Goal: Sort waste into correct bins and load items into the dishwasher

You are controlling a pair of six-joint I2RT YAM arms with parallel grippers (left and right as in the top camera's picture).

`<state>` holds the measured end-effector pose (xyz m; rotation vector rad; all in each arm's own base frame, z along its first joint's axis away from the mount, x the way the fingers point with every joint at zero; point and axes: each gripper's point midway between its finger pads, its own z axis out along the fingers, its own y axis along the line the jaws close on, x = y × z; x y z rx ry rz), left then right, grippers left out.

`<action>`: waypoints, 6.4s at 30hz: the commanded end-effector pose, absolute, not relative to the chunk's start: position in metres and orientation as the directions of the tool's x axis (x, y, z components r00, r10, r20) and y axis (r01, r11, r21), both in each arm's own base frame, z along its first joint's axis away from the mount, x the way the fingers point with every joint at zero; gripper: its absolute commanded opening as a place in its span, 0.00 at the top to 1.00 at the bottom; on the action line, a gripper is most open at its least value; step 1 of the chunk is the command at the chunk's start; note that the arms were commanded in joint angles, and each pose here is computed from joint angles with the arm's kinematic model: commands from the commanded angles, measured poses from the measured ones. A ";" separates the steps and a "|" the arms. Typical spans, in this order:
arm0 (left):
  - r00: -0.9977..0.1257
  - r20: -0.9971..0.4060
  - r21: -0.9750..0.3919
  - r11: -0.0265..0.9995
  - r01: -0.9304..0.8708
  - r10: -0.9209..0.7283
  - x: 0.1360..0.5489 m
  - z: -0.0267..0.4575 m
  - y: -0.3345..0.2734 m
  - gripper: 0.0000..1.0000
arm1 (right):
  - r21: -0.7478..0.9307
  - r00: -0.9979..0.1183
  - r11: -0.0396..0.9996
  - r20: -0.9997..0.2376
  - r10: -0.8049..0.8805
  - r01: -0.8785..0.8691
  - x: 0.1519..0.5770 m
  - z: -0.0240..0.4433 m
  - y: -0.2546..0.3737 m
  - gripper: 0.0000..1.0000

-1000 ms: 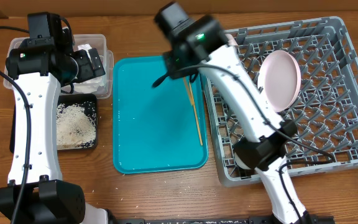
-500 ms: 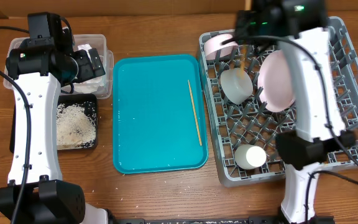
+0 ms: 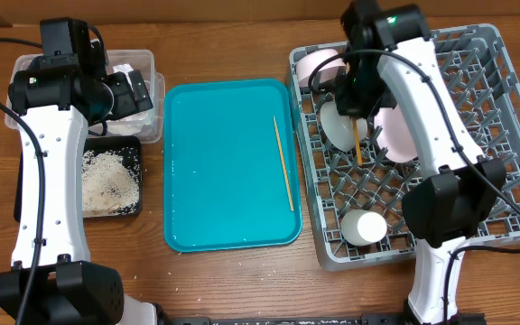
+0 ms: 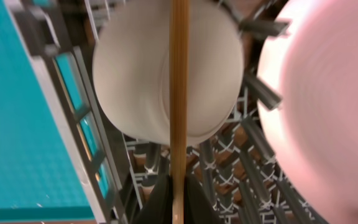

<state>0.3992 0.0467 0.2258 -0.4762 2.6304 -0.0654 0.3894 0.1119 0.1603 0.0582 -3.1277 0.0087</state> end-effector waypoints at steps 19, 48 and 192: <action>-0.818 -0.454 -0.133 0.935 -0.329 -0.352 0.400 0.235 0.047 0.00 | 0.023 -0.975 0.981 0.114 -0.192 -0.190 0.348 0.140 0.170 0.96; -0.818 -0.454 -0.133 0.935 -0.329 -0.352 0.400 0.235 0.047 0.00 | 0.004 -0.890 0.913 -0.223 -0.398 -0.409 0.372 0.083 0.289 0.38; -0.819 -0.454 -0.133 0.935 -0.328 -0.352 0.400 0.235 0.046 0.00 | 0.174 -0.130 0.985 -0.977 0.171 -0.010 0.254 0.239 0.006 0.00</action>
